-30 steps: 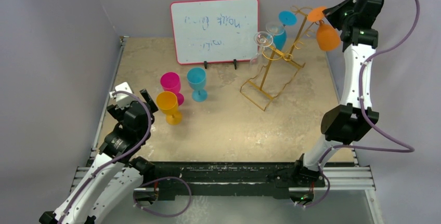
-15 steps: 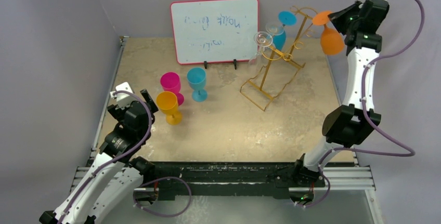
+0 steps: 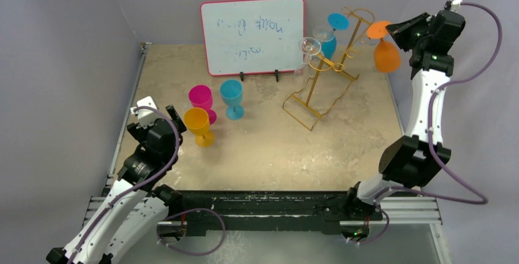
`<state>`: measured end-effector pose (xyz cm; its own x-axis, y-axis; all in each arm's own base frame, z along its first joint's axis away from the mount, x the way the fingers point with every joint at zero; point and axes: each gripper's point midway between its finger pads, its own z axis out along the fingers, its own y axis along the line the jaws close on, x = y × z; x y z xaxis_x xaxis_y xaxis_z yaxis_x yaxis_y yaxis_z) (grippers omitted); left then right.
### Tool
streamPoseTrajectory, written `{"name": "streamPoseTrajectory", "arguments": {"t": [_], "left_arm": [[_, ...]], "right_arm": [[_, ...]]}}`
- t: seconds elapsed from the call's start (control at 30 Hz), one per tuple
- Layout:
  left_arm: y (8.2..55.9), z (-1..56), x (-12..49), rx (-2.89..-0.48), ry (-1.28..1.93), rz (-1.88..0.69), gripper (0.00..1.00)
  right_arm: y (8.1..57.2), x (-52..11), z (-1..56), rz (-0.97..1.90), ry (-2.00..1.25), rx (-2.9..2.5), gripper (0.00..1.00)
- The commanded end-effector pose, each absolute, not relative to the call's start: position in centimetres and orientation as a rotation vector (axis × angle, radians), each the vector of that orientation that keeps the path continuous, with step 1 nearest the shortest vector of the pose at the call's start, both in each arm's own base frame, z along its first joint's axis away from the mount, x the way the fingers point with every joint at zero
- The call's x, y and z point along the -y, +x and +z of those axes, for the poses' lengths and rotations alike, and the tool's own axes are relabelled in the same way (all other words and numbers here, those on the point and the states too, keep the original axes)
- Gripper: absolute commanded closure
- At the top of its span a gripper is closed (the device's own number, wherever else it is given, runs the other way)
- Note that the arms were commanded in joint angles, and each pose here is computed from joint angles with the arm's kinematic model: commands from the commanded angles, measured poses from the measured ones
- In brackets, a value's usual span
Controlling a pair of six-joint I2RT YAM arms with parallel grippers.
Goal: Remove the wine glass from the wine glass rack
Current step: Pick up the wine glass from the wine rack, then place the wine glass at the center of the board.
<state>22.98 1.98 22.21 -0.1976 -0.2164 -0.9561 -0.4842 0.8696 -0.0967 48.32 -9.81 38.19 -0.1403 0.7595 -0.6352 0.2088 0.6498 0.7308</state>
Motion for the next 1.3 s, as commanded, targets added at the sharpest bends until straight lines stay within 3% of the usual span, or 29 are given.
{"name": "streamPoseTrajectory", "arguments": {"t": [0.0, 0.33, 0.7, 1.27], "left_arm": [[23.3, 24.2, -1.4, -1.742, -0.536, 0.197, 0.14], [23.5, 24.3, -0.6, -1.76, -0.487, 0.158, 0.14], [23.5, 24.3, 0.0, -1.768, -0.467, 0.116, 0.15], [24.2, 23.6, 2.8, -1.856, -0.421, -0.017, 0.16]], "right_arm": [[44.3, 7.8, 44.5, 0.57, 0.623, -1.537, 1.0], [38.2, 4.3, 43.4, 0.547, 0.438, -1.596, 1.0], [29.5, 0.8, 34.4, 0.574, 0.521, -1.696, 1.0], [24.1, -12.6, 28.2, 1.137, 0.037, -1.865, 1.0]]}}
